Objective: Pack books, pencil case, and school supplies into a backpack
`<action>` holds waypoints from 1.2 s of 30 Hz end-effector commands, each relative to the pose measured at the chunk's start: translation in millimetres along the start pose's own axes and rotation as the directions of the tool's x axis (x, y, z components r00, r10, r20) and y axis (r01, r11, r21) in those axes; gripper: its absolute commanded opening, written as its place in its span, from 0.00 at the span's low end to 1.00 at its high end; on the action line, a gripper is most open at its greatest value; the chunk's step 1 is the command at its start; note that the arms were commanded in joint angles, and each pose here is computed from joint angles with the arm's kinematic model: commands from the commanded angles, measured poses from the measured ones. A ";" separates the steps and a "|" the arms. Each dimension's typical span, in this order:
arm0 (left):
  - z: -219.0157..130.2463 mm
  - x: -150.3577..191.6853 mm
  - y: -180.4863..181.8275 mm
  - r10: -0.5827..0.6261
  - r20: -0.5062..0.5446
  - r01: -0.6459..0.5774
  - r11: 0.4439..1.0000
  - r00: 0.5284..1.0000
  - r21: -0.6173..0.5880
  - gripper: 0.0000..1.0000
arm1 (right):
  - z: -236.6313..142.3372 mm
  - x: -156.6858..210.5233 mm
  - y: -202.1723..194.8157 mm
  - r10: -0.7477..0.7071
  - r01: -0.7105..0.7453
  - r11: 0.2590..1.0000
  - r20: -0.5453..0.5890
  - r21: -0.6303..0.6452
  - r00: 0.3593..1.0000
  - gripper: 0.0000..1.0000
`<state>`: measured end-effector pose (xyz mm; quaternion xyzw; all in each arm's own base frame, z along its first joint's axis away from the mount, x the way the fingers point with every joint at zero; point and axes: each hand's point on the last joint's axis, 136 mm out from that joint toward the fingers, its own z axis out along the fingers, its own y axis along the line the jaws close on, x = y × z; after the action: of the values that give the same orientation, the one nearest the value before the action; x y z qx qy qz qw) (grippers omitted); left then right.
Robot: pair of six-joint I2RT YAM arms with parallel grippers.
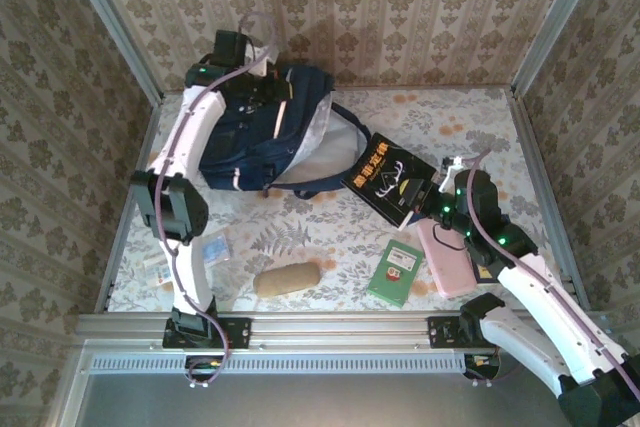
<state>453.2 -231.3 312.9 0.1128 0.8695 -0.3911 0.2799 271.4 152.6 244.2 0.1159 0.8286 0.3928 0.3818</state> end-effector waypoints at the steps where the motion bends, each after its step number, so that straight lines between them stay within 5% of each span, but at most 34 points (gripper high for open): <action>1: -30.3 -13.0 -56.3 0.055 0.071 -0.072 0.963 0.996 0.258 0.00 | -6.6 -15.9 57.1 -0.047 0.043 0.977 -0.015 -0.208 0.999 0.00; 10: -51.5 -6.1 -87.9 0.092 0.072 -0.113 0.913 0.993 0.393 0.00 | 23.3 -38.0 76.6 -0.044 0.029 0.968 -0.054 -0.249 0.998 0.00; 20: -48.7 -0.9 -104.0 0.125 0.065 -0.141 0.887 0.990 0.441 0.00 | 104.2 -49.6 68.1 0.087 -0.126 0.958 -0.160 -0.257 0.983 0.00; 30: -36.9 2.8 -116.9 0.145 0.066 -0.159 0.859 0.987 0.487 0.00 | 216.9 -29.0 65.8 0.181 -0.266 0.930 -0.317 -0.252 0.931 0.00; 36: -32.2 5.8 -117.3 0.144 0.056 -0.153 0.856 0.988 0.494 0.00 | 295.1 -11.9 56.8 0.186 -0.239 0.962 -0.326 -0.132 0.927 0.01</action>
<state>410.0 -281.9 332.2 0.1665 0.7949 -0.5427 0.2144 464.6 327.2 155.5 0.1246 0.8349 0.5051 0.1798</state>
